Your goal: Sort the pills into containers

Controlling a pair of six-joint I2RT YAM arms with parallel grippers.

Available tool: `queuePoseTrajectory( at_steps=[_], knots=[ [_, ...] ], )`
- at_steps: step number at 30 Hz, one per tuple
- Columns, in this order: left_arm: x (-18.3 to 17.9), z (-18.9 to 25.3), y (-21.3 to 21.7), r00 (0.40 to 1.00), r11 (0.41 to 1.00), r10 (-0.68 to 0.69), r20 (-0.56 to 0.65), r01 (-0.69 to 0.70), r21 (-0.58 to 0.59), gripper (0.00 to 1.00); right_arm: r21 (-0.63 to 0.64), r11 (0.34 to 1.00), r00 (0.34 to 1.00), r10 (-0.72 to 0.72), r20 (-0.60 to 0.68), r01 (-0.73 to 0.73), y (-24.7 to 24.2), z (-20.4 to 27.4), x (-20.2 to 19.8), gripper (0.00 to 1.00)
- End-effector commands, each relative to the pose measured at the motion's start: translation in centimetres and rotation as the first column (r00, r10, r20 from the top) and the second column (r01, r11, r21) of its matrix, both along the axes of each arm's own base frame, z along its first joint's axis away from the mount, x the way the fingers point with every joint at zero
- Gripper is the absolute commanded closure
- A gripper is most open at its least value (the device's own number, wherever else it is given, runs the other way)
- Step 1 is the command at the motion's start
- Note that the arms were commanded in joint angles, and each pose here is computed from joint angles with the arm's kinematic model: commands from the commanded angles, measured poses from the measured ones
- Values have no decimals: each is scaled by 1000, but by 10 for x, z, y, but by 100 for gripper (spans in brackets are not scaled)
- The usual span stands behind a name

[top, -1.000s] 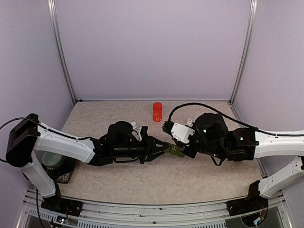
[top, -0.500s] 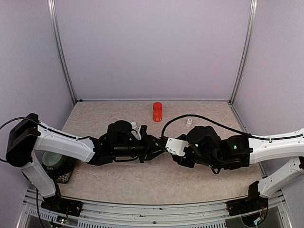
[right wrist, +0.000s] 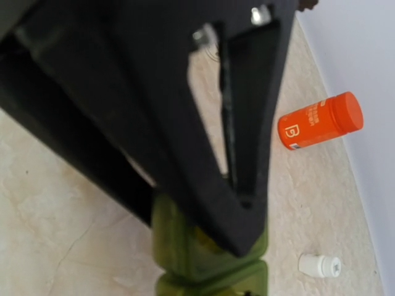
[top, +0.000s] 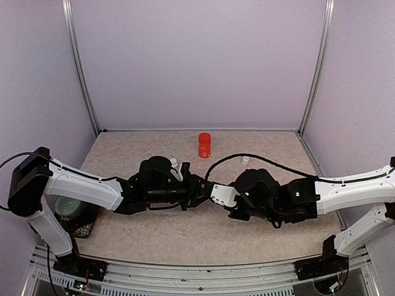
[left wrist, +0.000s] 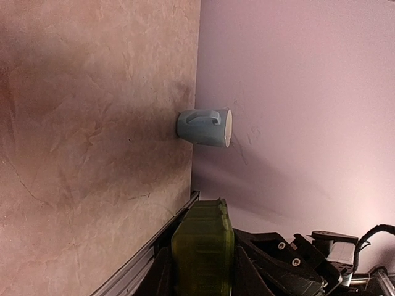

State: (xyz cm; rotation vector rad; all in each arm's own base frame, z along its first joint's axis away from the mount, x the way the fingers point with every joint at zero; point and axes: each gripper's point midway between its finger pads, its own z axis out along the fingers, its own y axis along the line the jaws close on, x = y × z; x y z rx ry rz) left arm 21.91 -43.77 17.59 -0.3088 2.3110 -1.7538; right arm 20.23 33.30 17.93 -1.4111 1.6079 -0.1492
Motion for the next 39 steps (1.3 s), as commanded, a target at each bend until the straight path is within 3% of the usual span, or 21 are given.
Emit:
queuePoseTrajectory(
  at_steps=[1, 24, 39],
  knots=[
    [-8, 13, -7, 999, 998, -45, 24, 46, -38, 91, 17, 999, 998, -46, 38, 45, -1, 12, 9, 75],
    [-16, 9, -11, 997, 998, -67, 31, 67, -8, 91, 43, 996, 997, -75, -2, 75, 0, 23, 17, 97],
    [-20, 3, -10, 997, 997, -75, 26, 75, 1, 91, 99, 988, 993, -119, 3, 119, -15, 43, 30, 100]
  ],
)
